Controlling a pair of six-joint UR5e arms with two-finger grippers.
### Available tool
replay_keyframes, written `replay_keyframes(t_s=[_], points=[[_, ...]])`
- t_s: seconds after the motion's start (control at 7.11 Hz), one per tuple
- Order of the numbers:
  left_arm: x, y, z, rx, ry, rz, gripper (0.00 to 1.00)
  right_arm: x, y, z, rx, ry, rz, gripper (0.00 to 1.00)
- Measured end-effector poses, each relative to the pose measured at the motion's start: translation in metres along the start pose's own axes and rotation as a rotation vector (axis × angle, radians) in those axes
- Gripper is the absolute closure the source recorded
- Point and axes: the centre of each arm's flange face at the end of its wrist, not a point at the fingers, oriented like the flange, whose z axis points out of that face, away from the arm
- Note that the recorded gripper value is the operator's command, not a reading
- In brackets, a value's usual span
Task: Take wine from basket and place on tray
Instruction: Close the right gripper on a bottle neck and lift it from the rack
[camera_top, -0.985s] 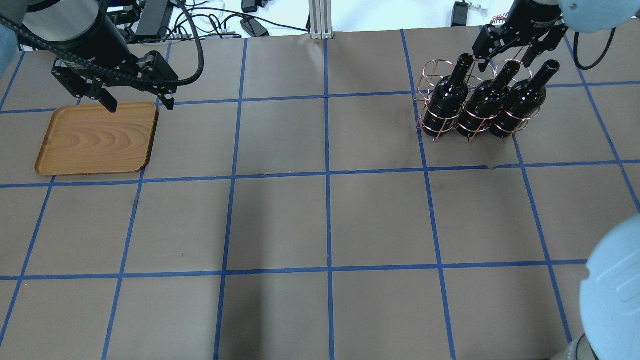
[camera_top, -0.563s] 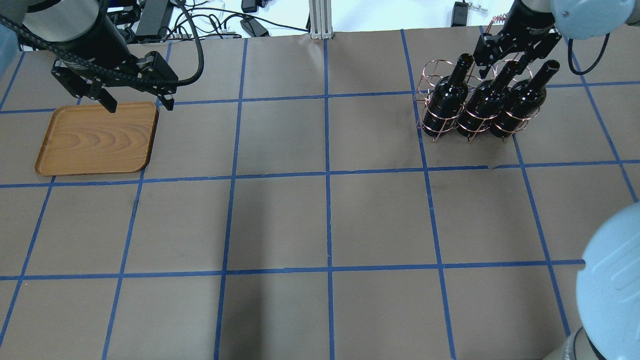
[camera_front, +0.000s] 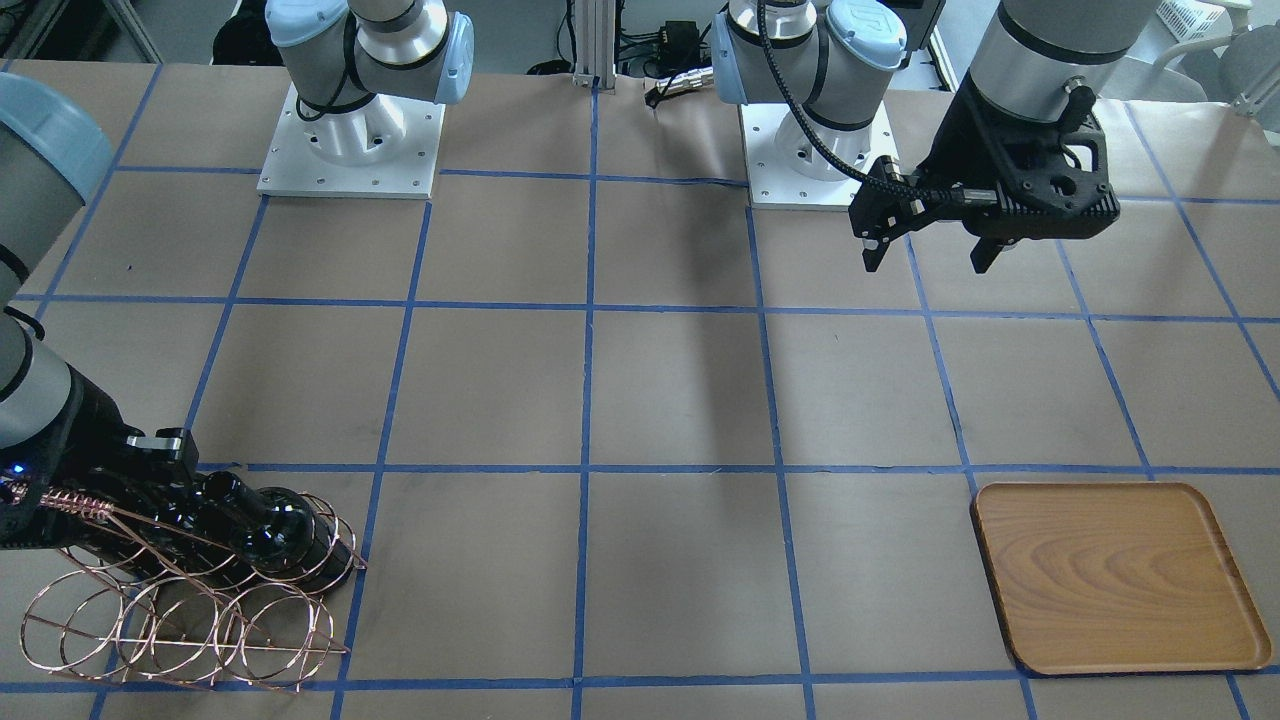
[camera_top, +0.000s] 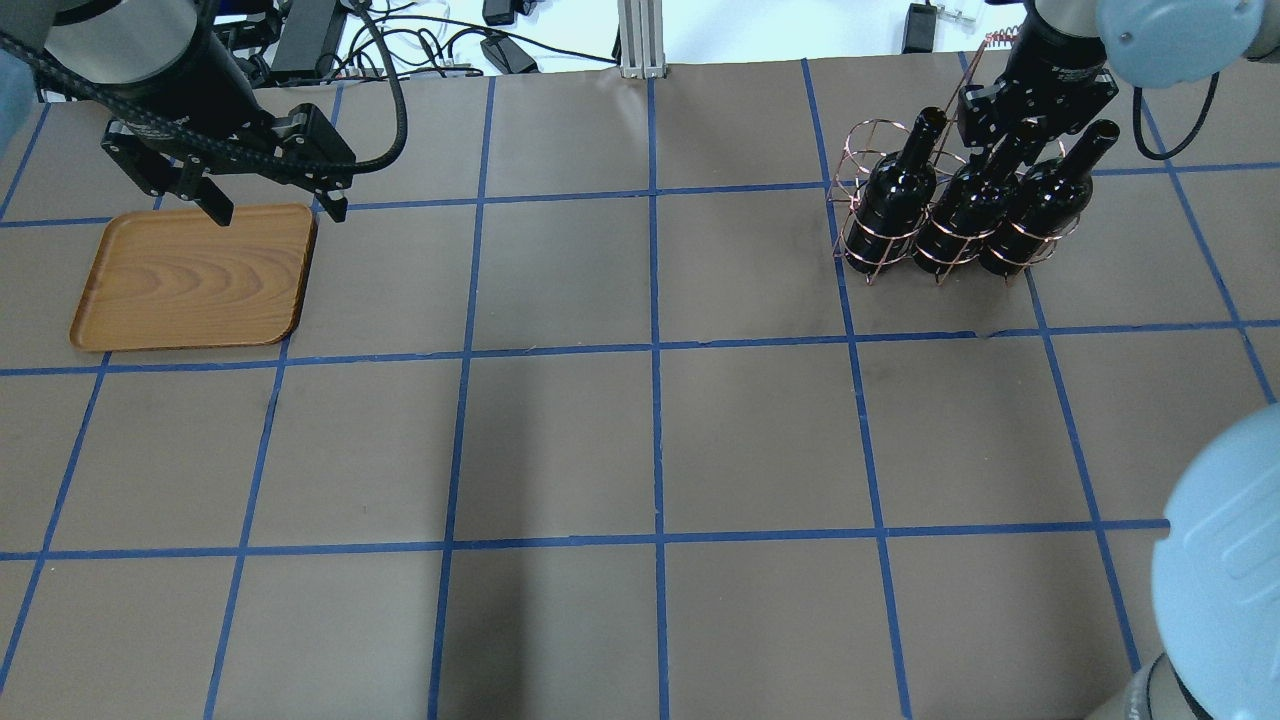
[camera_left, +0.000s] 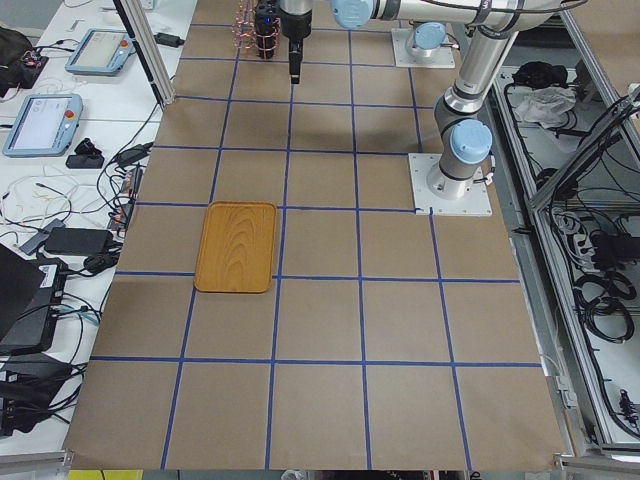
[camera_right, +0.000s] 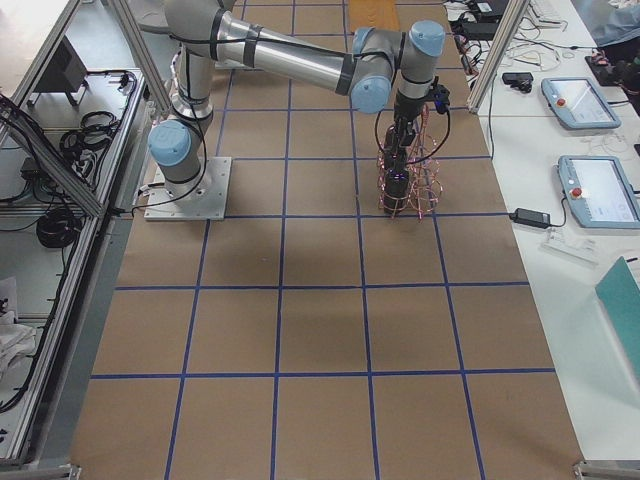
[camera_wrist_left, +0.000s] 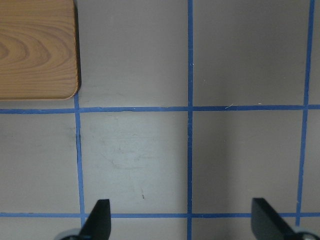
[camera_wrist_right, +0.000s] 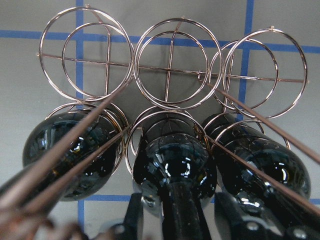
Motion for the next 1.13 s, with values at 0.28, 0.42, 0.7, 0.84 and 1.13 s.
replay_keyframes(t_s=[0.28, 0.42, 0.7, 0.84, 1.13], points=[[-0.001, 0.0, 0.0, 0.001, 0.0, -0.001, 0.0, 0.001, 0.001, 0.001, -0.01, 0.006, -0.001, 0.71], [-0.001, 0.0, -0.001, 0.001, -0.001, -0.001, 0.0, 0.0, 0.001, 0.001, -0.014, 0.005, -0.001, 0.85], [-0.002, 0.0, -0.001, 0.001, -0.002, -0.002, 0.0, 0.0, 0.003, -0.006, -0.006, 0.004, -0.001, 0.9], [-0.002, 0.0, 0.0, 0.001, -0.002, -0.003, 0.0, 0.0, 0.006, -0.018, 0.011, 0.004, 0.0, 0.9], [-0.004, 0.0, -0.001, 0.002, -0.002, -0.005, 0.0, -0.003, 0.026, -0.073, 0.051, 0.009, 0.001, 0.88]])
